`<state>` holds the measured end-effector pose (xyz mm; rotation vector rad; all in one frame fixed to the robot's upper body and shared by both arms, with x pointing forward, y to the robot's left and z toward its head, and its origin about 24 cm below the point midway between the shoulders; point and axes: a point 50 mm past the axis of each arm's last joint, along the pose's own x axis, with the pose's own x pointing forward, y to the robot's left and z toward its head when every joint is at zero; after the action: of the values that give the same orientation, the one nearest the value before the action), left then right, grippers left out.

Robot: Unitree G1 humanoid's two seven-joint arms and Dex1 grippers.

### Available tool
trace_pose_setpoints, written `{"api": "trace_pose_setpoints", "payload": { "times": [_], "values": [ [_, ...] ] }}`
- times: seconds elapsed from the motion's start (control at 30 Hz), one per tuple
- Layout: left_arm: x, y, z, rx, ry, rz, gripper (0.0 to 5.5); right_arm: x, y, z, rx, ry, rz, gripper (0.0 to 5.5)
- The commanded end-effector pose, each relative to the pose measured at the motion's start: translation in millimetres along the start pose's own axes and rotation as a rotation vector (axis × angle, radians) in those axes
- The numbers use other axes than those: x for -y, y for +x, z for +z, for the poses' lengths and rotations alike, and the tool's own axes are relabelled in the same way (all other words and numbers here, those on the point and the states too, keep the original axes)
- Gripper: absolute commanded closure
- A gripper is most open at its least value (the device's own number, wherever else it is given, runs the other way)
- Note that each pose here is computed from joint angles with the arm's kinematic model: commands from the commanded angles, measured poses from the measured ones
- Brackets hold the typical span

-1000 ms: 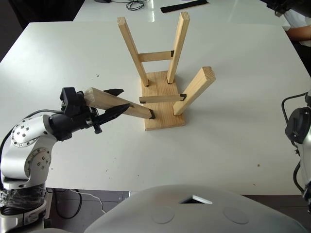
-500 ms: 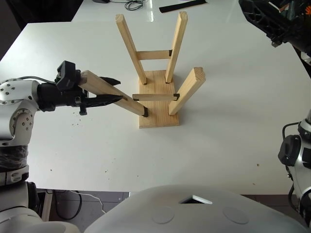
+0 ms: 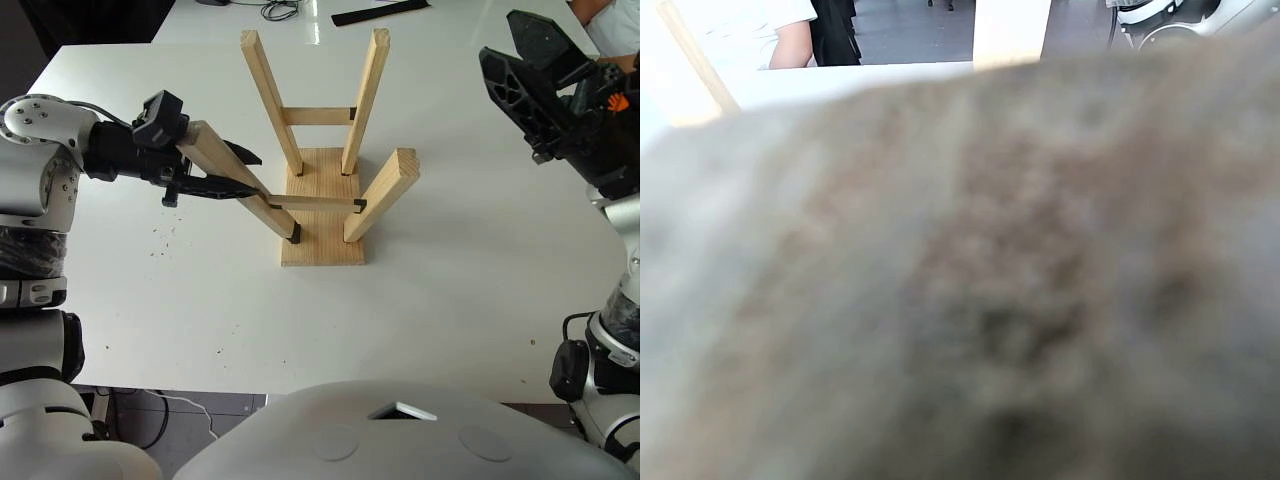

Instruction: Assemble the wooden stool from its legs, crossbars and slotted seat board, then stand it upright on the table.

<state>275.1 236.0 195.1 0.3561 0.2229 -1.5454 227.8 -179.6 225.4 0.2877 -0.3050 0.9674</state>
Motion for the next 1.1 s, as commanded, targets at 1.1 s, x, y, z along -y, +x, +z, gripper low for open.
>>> {"api": "trace_pose_setpoints", "payload": {
  "times": [1.1],
  "values": [
    [-21,32,-34,-0.115,-0.060,-0.090,3.47,-2,3,-58,-0.135,0.060,-0.083,1.32]
  ]
}}
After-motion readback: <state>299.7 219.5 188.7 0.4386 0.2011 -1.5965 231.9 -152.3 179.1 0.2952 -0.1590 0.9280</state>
